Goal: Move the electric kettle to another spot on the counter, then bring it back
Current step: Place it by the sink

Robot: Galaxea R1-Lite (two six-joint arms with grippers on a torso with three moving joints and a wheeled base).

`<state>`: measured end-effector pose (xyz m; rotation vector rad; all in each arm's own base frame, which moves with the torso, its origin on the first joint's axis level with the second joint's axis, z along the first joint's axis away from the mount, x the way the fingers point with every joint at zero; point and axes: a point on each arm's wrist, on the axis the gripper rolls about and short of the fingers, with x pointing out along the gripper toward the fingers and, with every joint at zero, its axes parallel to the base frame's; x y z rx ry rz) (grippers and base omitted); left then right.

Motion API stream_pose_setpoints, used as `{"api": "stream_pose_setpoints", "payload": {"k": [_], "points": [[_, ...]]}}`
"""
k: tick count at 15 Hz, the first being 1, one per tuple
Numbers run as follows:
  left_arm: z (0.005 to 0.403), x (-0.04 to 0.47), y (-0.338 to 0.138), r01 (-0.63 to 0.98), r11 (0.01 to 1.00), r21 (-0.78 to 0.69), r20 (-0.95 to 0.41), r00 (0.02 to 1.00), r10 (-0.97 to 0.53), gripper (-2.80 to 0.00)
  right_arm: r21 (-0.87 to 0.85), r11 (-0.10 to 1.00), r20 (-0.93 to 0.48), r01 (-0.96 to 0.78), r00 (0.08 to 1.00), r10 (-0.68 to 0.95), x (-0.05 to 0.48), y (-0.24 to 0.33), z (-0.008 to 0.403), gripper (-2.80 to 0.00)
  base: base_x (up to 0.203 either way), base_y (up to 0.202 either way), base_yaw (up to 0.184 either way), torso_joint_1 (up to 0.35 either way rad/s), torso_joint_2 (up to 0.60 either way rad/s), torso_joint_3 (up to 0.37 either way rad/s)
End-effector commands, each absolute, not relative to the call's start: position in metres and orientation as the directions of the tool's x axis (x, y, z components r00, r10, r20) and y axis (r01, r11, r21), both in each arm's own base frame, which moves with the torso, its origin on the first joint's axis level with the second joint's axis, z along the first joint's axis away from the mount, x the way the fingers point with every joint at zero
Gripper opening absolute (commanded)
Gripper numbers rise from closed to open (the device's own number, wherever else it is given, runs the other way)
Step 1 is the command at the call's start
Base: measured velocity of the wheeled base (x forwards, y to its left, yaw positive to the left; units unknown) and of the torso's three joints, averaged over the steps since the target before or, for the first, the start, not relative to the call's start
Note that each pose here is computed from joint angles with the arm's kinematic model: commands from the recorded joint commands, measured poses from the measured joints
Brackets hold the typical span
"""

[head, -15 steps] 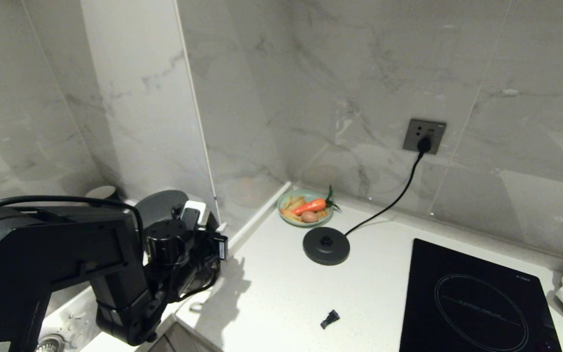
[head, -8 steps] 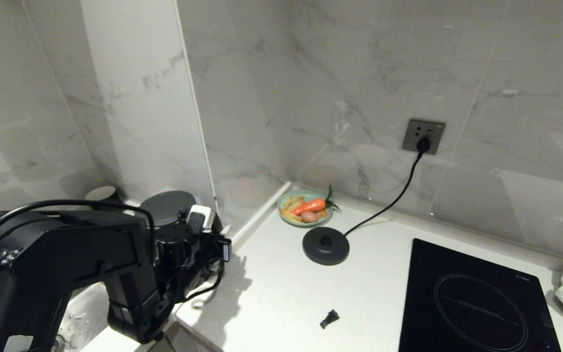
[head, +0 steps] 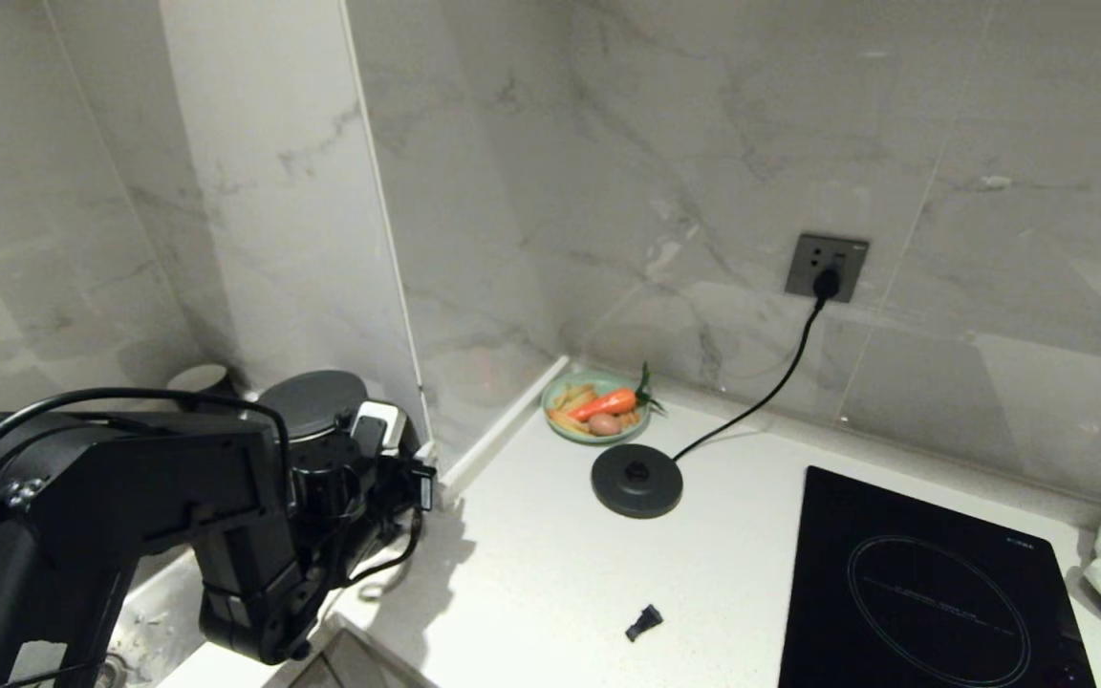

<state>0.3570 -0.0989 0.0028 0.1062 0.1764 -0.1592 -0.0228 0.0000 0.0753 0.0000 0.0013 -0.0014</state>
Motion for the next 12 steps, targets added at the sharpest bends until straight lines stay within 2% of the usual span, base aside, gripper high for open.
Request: {"api": "stream_pose_setpoints", "payload": {"k": [1, 12], "points": [[-0.0009, 0.3594, -0.093, 0.151, 0.984, 0.092, -0.186, 0.974, -0.132, -2.8, 0.0, 1.0, -0.002, 0.002, 1.0, -0.002, -0.0227, 0.0, 0.0755, -2.8, 0.0, 0.0, 0.0, 0.0, 0.0, 0.0], [0.0017, 0.3618, -0.0972, 0.161, 0.98, 0.116, -0.169, 0.976, -0.14, -2.8, 0.0, 1.0, -0.002, 0.002, 1.0, -0.002, -0.0227, 0.0, 0.0755, -2.8, 0.0, 0.0, 0.0, 0.0, 0.0, 0.0]]}}
